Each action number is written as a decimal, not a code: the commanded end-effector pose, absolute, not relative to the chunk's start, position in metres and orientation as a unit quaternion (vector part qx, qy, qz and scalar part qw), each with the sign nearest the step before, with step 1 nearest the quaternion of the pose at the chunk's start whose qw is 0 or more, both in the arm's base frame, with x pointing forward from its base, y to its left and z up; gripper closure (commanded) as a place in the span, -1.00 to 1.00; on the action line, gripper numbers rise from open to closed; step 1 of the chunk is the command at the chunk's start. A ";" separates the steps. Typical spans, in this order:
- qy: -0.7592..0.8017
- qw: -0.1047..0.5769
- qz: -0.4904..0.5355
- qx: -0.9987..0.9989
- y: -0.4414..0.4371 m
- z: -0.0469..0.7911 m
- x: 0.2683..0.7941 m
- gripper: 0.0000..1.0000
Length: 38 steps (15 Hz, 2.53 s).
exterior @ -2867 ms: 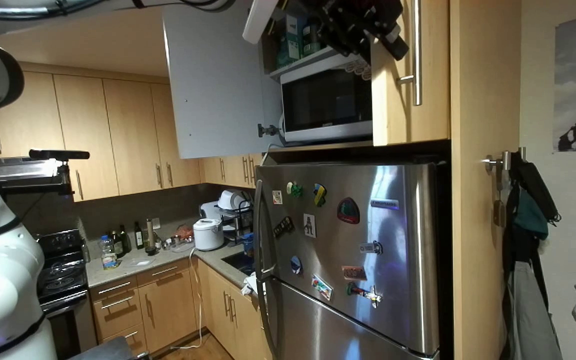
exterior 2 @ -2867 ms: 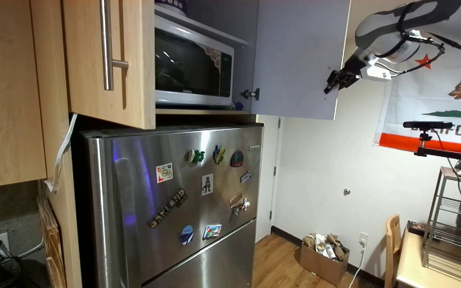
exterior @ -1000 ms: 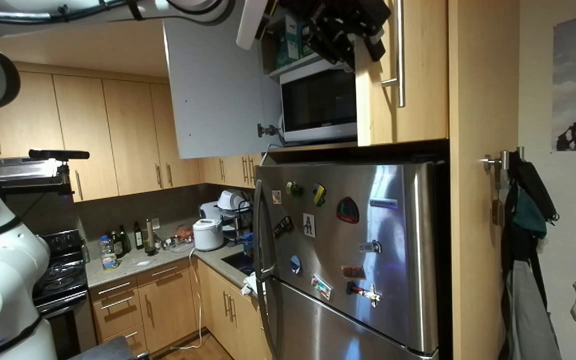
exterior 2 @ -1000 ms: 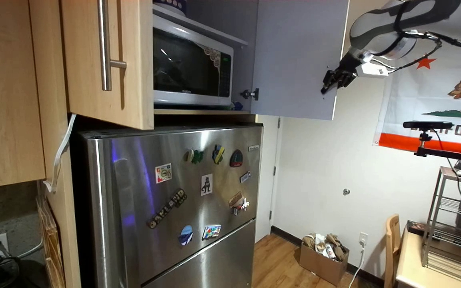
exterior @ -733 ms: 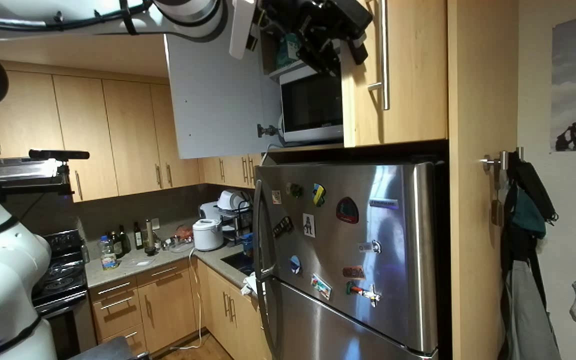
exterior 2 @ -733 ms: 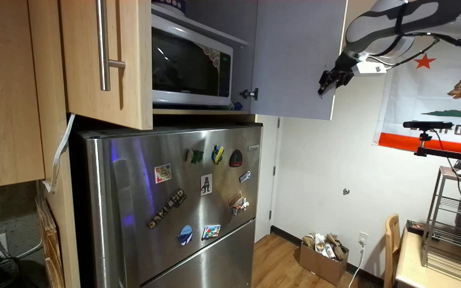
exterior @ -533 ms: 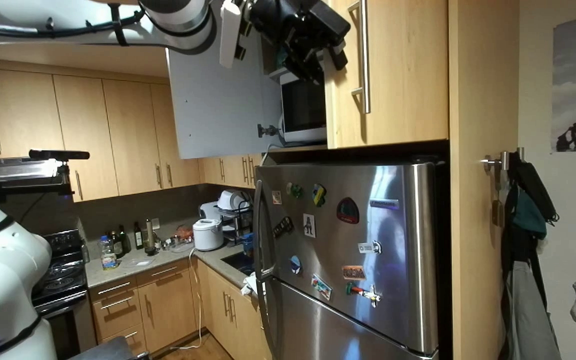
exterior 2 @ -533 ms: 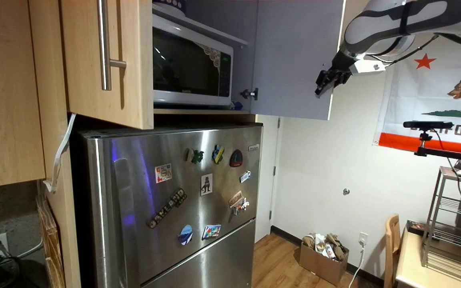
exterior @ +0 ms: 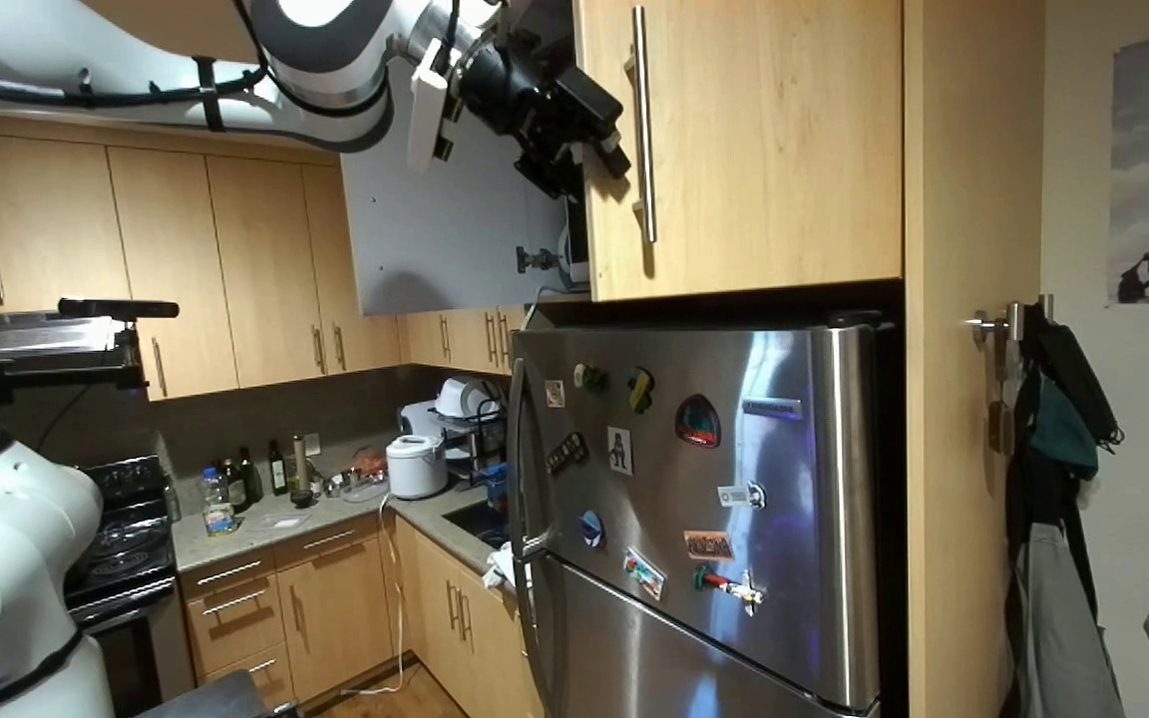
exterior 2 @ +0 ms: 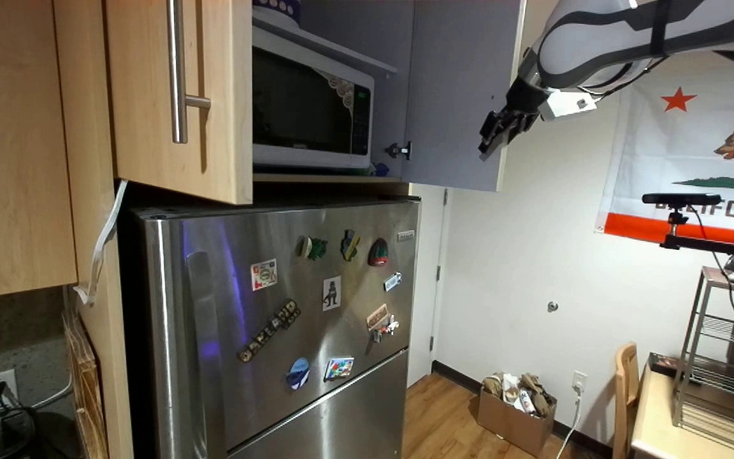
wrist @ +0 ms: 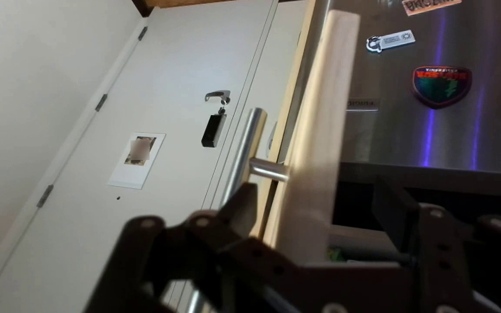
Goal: Close the cupboard door on the right
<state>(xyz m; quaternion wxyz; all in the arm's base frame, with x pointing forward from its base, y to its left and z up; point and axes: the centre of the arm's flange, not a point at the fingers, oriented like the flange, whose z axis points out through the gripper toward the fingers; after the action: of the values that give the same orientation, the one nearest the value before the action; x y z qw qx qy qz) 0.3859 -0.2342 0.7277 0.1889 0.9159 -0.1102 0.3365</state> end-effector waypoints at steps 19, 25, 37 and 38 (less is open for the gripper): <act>-0.053 0.219 0.362 0.905 -0.136 0.682 0.400 -0.66; -0.038 0.228 0.351 0.907 -0.104 0.666 0.403 -0.65; -0.051 0.202 0.334 0.919 -0.125 0.668 0.417 -0.53; -0.053 0.192 0.333 0.921 -0.134 0.669 0.418 -0.15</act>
<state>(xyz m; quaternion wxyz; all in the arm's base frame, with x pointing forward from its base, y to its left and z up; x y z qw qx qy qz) 0.4122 -0.1149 0.6617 0.2141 0.9161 -0.0464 0.3358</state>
